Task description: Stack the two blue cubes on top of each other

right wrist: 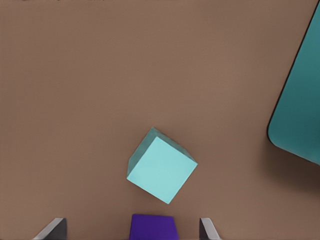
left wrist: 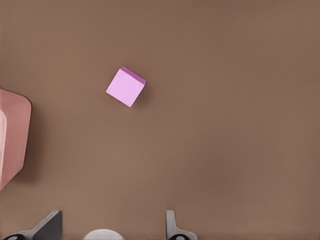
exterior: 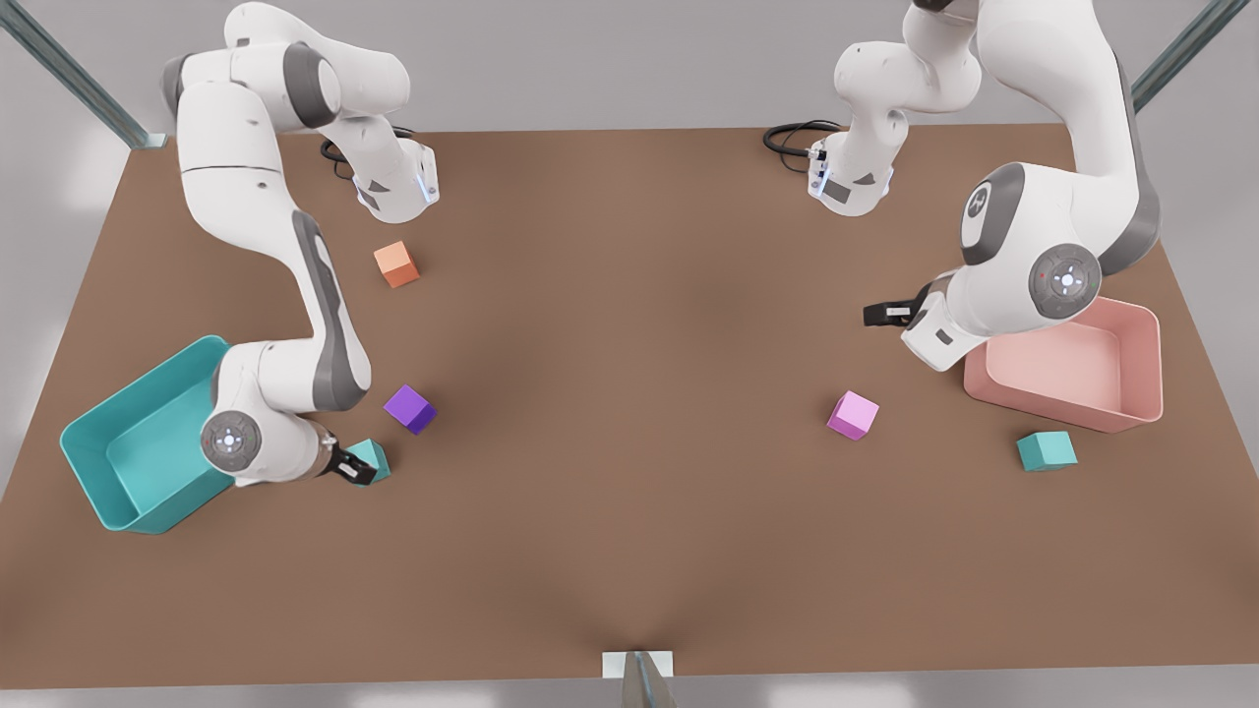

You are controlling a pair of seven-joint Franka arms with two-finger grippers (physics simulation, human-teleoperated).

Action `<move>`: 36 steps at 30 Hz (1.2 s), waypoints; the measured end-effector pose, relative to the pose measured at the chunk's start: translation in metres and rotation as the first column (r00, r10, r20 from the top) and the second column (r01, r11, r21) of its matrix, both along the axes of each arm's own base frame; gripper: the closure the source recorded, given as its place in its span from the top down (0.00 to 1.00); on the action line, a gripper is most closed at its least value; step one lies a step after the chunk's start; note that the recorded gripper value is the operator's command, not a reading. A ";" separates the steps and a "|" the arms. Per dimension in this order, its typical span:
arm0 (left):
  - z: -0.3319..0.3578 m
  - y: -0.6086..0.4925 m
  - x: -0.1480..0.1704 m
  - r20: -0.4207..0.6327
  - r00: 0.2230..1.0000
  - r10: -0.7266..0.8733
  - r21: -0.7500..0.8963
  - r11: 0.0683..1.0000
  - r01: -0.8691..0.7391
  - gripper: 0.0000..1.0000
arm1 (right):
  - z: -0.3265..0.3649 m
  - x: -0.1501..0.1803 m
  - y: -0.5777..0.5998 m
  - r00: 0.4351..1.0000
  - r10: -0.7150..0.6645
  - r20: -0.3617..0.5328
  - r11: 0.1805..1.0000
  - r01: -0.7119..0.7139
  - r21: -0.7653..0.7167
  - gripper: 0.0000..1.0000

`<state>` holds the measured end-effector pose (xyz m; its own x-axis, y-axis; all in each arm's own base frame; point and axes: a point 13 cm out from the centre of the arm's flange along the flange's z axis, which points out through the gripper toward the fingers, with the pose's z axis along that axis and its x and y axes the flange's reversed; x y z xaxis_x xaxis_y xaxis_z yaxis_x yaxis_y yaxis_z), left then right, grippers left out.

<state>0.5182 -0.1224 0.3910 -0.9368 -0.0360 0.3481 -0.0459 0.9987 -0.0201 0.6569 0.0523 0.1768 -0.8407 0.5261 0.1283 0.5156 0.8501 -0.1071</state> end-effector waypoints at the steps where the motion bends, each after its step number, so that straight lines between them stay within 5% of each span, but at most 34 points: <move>1: -0.001 0.001 0.000 -0.005 1.000 0.002 0.001 1.000 -0.002 1.00 | -0.011 0.000 0.000 1.000 -0.021 0.023 1.000 0.021 0.001 1.00; 10: -0.010 0.007 -0.003 -0.038 0.999 0.011 0.007 1.000 -0.010 1.00 | -0.043 -0.002 -0.011 0.949 -0.289 0.128 0.957 0.281 0.073 1.00; 36: -0.015 0.017 -0.003 -0.058 0.998 0.029 0.011 1.000 -0.028 1.00 | -0.091 -0.022 -0.022 0.790 -0.609 0.073 0.793 0.608 0.039 1.00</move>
